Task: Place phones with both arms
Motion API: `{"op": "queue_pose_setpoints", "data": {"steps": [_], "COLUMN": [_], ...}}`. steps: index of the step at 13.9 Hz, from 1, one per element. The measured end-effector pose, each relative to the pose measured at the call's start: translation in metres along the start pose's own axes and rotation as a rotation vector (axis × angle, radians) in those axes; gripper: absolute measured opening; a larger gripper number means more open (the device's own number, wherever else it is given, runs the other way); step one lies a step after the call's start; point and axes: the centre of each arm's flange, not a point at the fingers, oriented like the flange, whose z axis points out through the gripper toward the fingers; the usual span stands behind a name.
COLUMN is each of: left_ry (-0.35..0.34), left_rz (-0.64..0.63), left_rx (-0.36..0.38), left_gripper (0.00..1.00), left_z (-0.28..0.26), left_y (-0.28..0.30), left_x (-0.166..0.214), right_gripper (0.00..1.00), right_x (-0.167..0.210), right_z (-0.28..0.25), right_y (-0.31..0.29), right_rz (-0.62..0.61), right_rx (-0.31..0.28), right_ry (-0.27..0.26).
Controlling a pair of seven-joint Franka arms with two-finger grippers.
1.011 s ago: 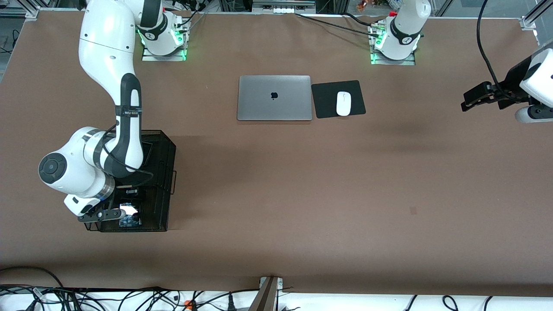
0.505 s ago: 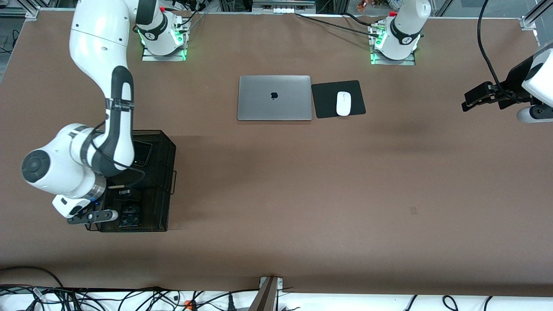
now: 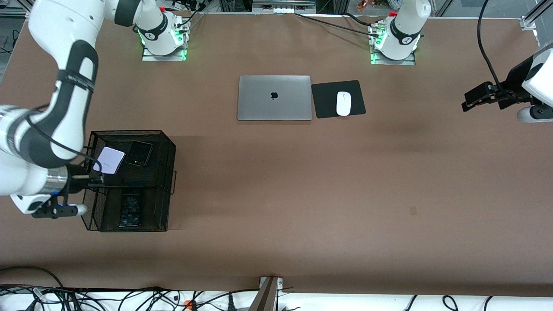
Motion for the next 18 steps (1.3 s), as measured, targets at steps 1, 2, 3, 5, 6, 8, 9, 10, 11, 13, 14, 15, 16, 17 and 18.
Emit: {"op": "queue_pose_setpoints", "data": {"steps": [1, 2, 3, 5, 6, 8, 9, 10, 11, 13, 14, 15, 16, 17, 18], "left_ry": [0.0, 0.0, 0.0, 0.0, 0.0, 0.001, 0.001, 0.001, 0.001, 0.001, 0.001, 0.002, 0.002, 0.002, 0.003], "left_rz": [0.0, 0.0, 0.0, 0.0, -0.001, -0.001, -0.001, -0.001, -0.001, -0.004, -0.007, -0.009, -0.01, -0.011, -0.011], "left_rx": [0.0, 0.0, 0.0, 0.0, 0.0, 0.0, 0.0, 0.0, 0.0, 0.0, -0.001, -0.001, -0.001, -0.001, -0.001], "left_gripper": [1.0, 1.0, 1.0, 1.0, 1.0, 1.0, 1.0, 1.0, 1.0, 1.0, 1.0, 1.0, 1.0, 1.0, 1.0], "left_z": [0.0, 0.0, 0.0, 0.0, 0.0, 0.0, 0.0, 0.0, 0.0, -0.001, -0.001, -0.001, -0.001, -0.001, -0.002], "left_y": [0.0, 0.0, 0.0, 0.0, 0.0, 0.0, 0.0, 0.0, -0.001, -0.002, -0.004, -0.005, -0.006, -0.006, -0.006], "left_x": [0.0, 0.0, 0.0, 0.0, 0.0, 0.0, 0.0, 0.0, 0.0, 0.0, 0.0, 0.0, 0.0, 0.0, 0.0], "right_gripper": [0.99, 0.99, 1.0, 1.0, 1.0, 1.0, 1.0, 1.0, 1.0, 1.0, 1.0, 1.0, 1.0, 1.0, 1.0], "right_x": [-0.011, -0.024, -0.038, -0.061, -0.07, -0.077, -0.077, -0.076, -0.074, -0.07, -0.068, -0.067, -0.068, -0.071, -0.076], "right_z": [-0.02, -0.039, -0.059, -0.09, -0.099, -0.105, -0.105, -0.104, -0.102, -0.099, -0.098, -0.099, -0.102, -0.107, -0.115], "right_y": [-0.015, -0.03, -0.043, -0.057, -0.062, -0.075, -0.079, -0.08, -0.079, -0.072, -0.067, -0.064, -0.064, -0.067, -0.071], "right_rz": [0.03, 0.058, 0.073, 0.073, 0.068, 0.055, 0.052, 0.05, 0.05, 0.045, 0.037, 0.019, -0.008, -0.02, -0.017], "right_rx": [0.016, 0.032, 0.041, -0.005, -0.051, -0.108, -0.118, -0.122, -0.122, -0.115, -0.125, -0.146, -0.171, -0.191, -0.199], "right_ry": [-0.008, -0.011, -0.009, 0.005, 0.012, 0.022, 0.028, 0.031, 0.031, 0.029, 0.024, 0.023, 0.029, 0.039, 0.054]}}
